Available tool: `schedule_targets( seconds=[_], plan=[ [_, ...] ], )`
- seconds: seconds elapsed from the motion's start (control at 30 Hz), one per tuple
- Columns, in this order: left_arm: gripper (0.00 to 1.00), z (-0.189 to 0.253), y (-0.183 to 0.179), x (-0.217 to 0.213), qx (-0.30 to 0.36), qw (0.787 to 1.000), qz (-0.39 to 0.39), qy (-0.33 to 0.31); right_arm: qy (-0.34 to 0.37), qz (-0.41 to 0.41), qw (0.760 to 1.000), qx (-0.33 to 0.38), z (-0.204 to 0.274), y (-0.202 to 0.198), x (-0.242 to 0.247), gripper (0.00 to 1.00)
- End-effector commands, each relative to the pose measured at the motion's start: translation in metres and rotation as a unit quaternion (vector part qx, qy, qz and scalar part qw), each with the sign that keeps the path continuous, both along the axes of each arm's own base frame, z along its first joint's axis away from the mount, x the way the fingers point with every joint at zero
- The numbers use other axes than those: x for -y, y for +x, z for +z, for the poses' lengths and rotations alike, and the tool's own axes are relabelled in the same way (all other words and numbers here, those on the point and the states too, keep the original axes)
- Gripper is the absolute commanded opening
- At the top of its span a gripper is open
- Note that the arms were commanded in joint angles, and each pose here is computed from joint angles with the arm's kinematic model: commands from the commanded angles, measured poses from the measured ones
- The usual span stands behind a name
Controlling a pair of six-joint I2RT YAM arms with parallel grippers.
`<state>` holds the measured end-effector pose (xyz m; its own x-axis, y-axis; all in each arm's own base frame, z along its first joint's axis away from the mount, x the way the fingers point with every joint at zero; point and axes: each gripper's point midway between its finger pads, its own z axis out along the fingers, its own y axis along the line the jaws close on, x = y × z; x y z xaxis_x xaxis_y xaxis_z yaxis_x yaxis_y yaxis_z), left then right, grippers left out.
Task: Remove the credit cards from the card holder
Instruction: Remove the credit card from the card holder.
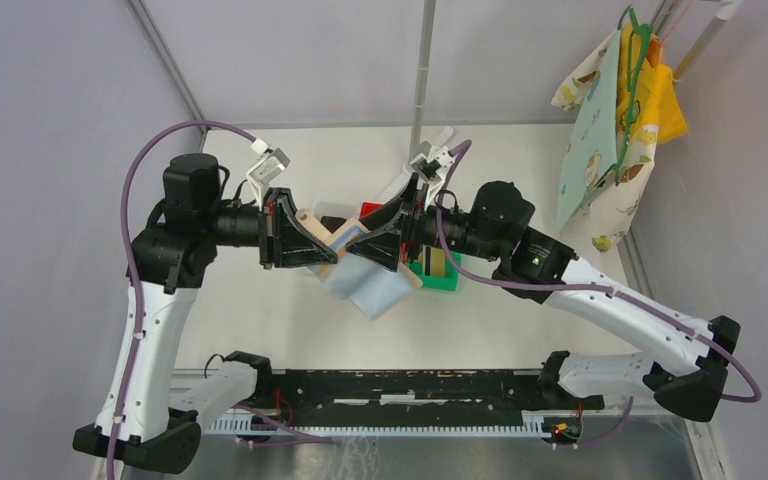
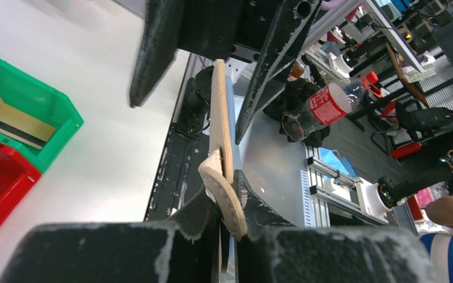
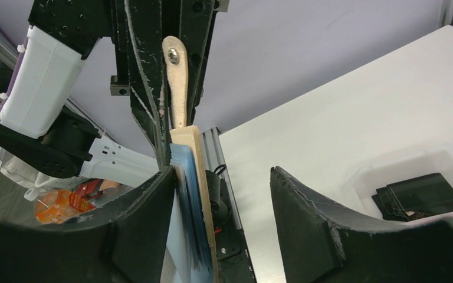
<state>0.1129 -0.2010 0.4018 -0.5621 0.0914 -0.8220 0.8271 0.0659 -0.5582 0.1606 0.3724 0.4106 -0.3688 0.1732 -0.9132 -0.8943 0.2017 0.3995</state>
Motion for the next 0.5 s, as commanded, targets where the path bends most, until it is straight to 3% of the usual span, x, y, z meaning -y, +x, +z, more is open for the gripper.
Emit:
schedule_targets(
  seconds=[0.0,0.07,0.13,0.47],
  plan=[
    [0.05,0.016,-0.008,-0.001,0.047,0.999,-0.013,-0.015,0.008,-0.041,0.999,0.02,0.022,0.012,0.008,0.58],
    [0.05,0.017,-0.008,0.0,0.046,0.999,-0.015,-0.016,0.007,-0.047,0.999,0.024,0.021,0.013,0.011,0.47],
    [0.06,0.019,-0.008,0.0,0.038,0.999,-0.019,-0.018,0.002,-0.046,0.999,0.027,0.016,0.011,0.013,0.43],
    [0.05,0.029,-0.008,0.002,0.005,0.999,-0.035,-0.032,-0.009,-0.02,0.998,0.062,0.001,-0.01,0.032,0.59]
  ],
)
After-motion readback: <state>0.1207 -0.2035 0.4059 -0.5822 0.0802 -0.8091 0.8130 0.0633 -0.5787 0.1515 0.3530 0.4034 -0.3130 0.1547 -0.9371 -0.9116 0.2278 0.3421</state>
